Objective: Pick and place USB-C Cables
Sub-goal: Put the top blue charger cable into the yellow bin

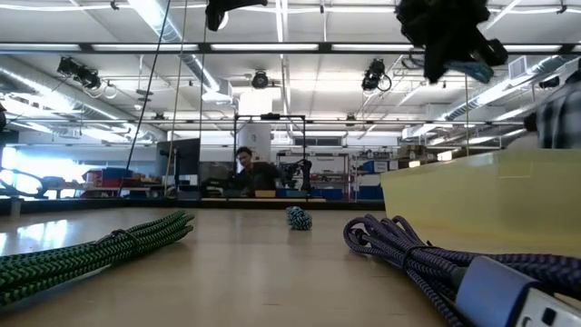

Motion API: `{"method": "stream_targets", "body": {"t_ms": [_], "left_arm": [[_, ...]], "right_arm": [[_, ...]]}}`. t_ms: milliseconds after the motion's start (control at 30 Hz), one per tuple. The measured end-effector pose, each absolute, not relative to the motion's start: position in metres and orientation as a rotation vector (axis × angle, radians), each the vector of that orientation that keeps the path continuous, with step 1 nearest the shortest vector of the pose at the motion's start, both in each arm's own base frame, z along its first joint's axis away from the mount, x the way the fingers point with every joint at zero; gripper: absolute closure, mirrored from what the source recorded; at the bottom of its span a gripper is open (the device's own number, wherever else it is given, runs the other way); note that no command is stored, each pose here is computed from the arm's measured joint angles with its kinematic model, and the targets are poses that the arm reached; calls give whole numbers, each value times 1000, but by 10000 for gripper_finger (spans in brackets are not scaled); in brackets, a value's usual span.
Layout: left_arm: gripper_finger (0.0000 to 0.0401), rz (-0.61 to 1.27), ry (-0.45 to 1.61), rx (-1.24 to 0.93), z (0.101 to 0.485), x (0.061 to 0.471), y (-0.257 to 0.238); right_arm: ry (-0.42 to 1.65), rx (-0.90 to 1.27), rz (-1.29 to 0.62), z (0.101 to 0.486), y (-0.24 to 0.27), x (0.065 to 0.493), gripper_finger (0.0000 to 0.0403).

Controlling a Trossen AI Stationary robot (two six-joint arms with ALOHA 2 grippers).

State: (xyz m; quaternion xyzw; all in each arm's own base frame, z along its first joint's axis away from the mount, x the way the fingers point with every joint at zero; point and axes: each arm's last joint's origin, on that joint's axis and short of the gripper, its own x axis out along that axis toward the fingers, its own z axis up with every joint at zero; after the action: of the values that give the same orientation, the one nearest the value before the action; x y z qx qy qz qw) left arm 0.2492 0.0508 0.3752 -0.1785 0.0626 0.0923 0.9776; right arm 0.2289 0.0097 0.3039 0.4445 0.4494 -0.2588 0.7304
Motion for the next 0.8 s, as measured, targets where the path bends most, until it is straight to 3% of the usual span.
{"method": "stream_targets", "body": {"t_ms": [367,800], "left_arm": [[211,185,128,-346,375,249,51],[211,185,128,-346,375,249,51]], "right_arm": [[872,1190,-567,220,38,233,385],[934,1196,-630,195,39,221,385]]}}
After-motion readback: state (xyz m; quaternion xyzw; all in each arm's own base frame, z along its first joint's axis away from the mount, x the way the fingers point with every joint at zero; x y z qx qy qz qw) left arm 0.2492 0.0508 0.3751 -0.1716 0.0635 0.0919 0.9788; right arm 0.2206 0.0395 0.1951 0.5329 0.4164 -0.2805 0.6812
